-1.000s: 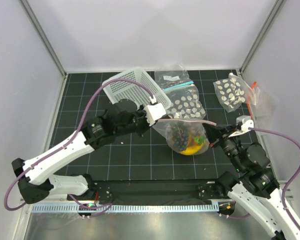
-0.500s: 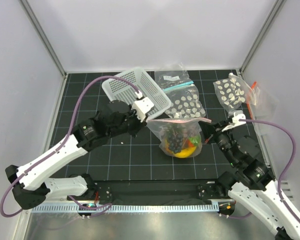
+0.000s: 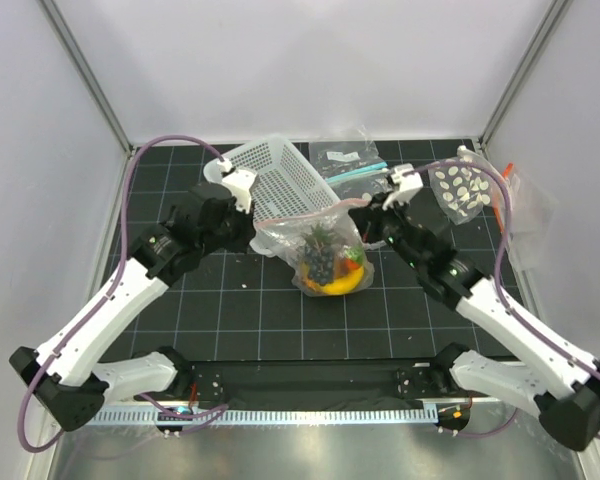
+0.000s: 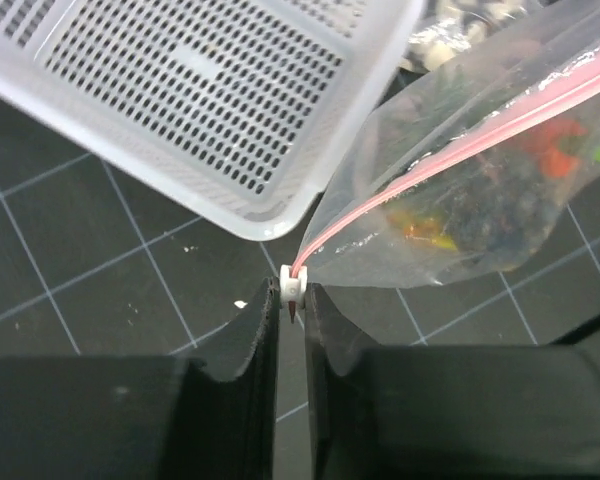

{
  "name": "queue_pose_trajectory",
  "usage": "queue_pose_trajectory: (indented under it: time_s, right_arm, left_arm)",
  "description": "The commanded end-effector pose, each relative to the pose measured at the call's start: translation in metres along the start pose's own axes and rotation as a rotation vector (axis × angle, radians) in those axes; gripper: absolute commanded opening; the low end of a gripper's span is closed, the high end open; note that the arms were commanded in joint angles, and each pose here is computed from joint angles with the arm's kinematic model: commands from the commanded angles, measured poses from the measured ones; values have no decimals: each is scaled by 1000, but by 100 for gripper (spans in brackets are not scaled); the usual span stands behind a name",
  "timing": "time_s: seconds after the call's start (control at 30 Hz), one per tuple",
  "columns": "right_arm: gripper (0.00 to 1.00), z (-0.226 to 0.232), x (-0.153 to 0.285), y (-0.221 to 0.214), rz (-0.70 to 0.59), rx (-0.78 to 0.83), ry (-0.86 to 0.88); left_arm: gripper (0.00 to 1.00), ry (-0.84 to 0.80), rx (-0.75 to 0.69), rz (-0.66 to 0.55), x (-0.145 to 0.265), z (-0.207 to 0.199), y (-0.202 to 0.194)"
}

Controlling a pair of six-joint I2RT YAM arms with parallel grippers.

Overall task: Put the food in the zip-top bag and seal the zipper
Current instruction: Place the zipper food storage bag at the center of the board.

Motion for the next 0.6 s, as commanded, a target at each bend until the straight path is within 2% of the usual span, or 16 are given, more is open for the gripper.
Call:
queue_pose_trajectory:
  time_s: [0.0, 0.03, 0.07, 0.1, 0.13, 0.2, 0.23, 0.3, 0.47, 0.5, 0.57]
  right_arm:
    - [11, -2, -23, 36, -111, -12, -81]
    - [49, -1, -34, 40, -101, -9, -95]
    - [68, -3, -37, 42, -94, -5, -114]
    - [84, -4, -39, 44, -91, -2, -143]
    - [89, -3, -39, 54, -103, -5, -153]
    - [92, -4, -33, 60, -96, 3, -167]
    - [93, -5, -24, 72, -132, -5, -186]
    - [94, -7, -12, 75, -125, 7, -204]
    - [94, -10, 40, 79, -146, 3, -185]
    - [87, -10, 47, 77, -139, 3, -169]
    - [83, -3, 57, 60, -79, 3, -57]
  left_arm:
    - [20, 108, 87, 4, -1, 21, 8]
    - [36, 118, 95, -23, -3, 23, 13]
    - [63, 121, 100, -39, -4, 24, 16]
    - [74, 133, 112, -55, -4, 27, 20]
    - [82, 143, 122, -74, -4, 28, 24]
    - [99, 170, 134, -103, 0, 30, 32]
    - [100, 186, 136, -104, 3, 32, 33]
    - [100, 187, 145, -118, 10, 31, 37]
    - [100, 102, 191, -130, 27, 24, 30]
    - [100, 85, 194, -132, 29, 23, 28]
    - [100, 40, 195, -149, 32, 20, 26]
Point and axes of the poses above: each gripper's point midway between its finger pads, its own x axis back along the fingers, its own z axis along the line the jaws close on, y = z × x, the point moved 9 cm from there along x, back along the fingers, and after that the axes turned 6 degrees about x, right-handed, at the moved point
